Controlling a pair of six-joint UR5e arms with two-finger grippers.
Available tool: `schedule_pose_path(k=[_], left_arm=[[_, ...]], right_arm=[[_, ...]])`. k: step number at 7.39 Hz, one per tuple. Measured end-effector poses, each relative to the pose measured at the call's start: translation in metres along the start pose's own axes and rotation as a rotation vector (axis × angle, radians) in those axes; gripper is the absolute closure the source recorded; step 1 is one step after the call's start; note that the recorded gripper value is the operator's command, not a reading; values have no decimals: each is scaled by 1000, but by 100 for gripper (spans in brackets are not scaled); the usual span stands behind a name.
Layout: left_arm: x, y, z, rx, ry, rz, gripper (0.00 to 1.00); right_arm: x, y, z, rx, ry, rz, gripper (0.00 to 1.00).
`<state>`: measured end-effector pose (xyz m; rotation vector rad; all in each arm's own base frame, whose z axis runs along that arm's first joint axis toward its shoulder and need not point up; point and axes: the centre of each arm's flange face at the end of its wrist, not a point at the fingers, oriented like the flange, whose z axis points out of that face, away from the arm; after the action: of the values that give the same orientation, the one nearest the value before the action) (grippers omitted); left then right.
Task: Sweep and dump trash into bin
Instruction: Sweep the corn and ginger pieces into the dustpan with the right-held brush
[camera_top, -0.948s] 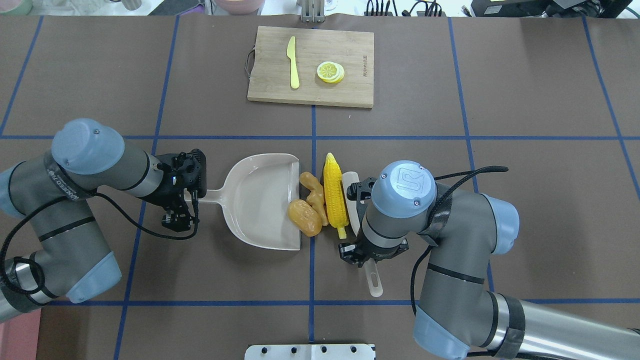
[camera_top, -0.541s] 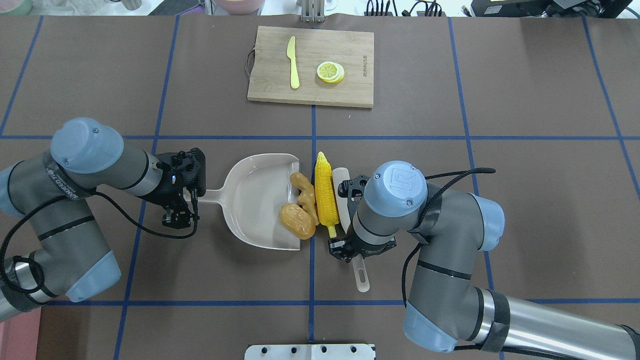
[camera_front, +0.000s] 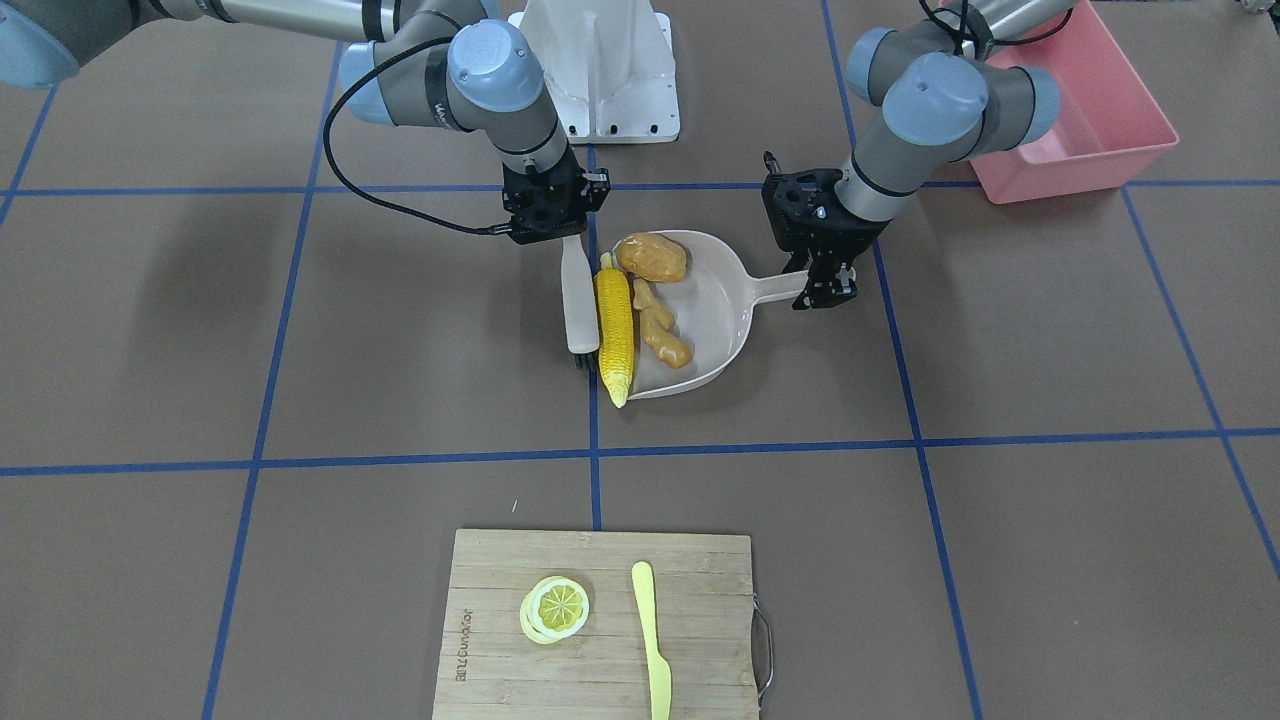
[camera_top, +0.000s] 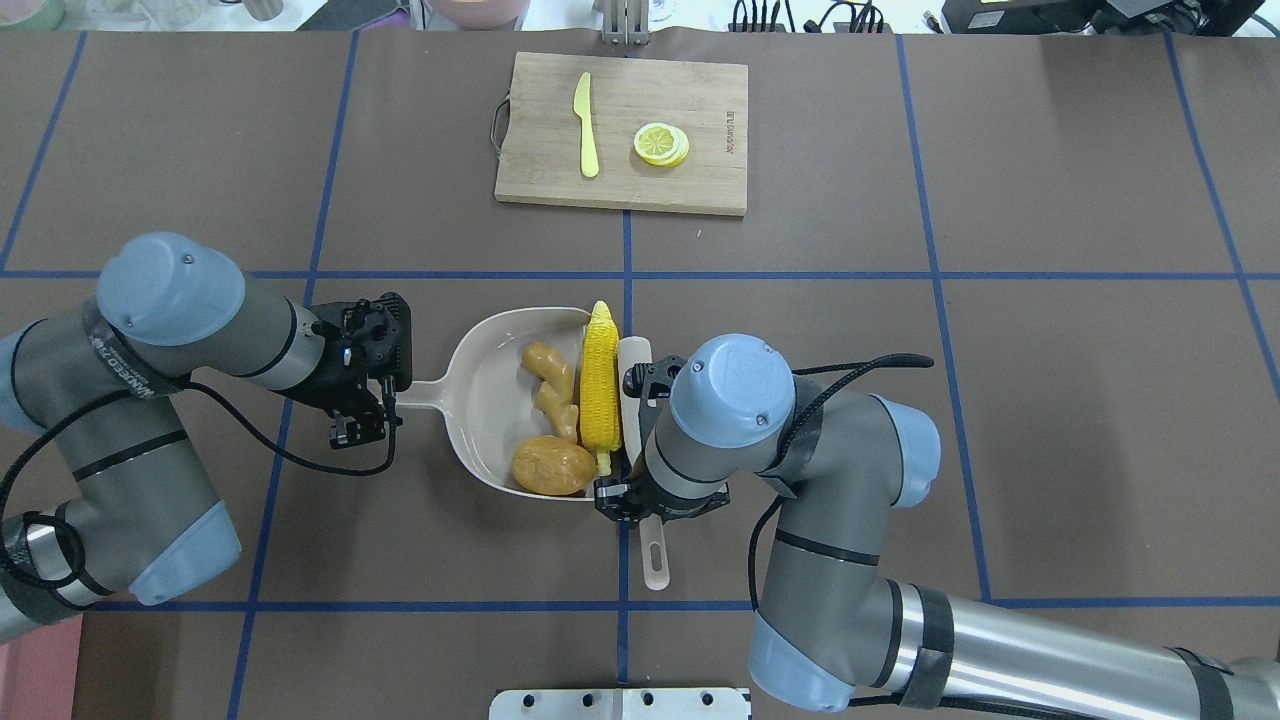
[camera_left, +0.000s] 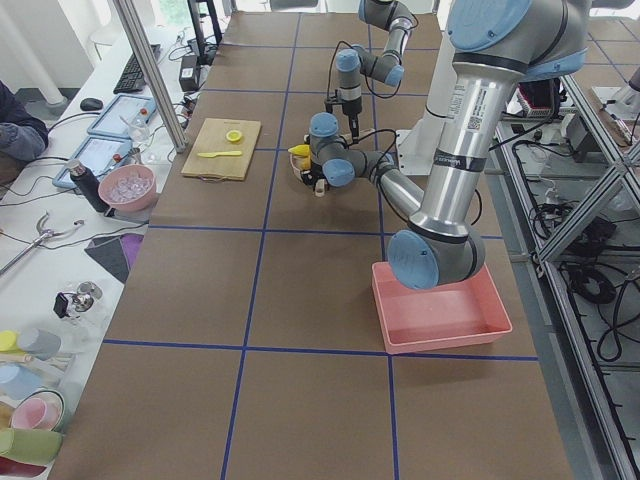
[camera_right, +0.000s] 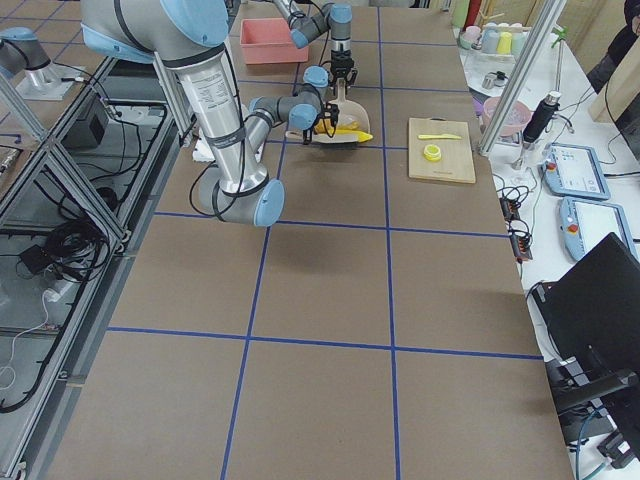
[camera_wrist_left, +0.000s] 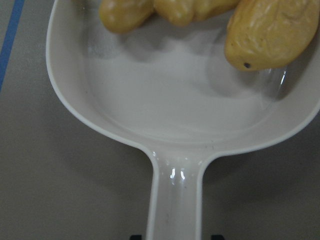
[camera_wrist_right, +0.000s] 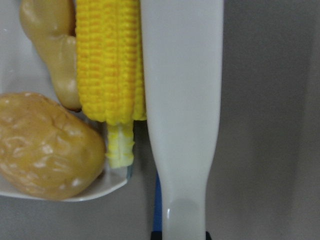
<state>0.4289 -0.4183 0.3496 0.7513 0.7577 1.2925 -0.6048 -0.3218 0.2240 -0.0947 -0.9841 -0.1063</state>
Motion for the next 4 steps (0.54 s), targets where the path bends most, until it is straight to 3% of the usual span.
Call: schedule_pose_path(k=[4], left_arm=[[2, -3, -2, 3, 0, 4, 86]], right_arm=[[-30, 20, 20, 7, -93, 39, 100]])
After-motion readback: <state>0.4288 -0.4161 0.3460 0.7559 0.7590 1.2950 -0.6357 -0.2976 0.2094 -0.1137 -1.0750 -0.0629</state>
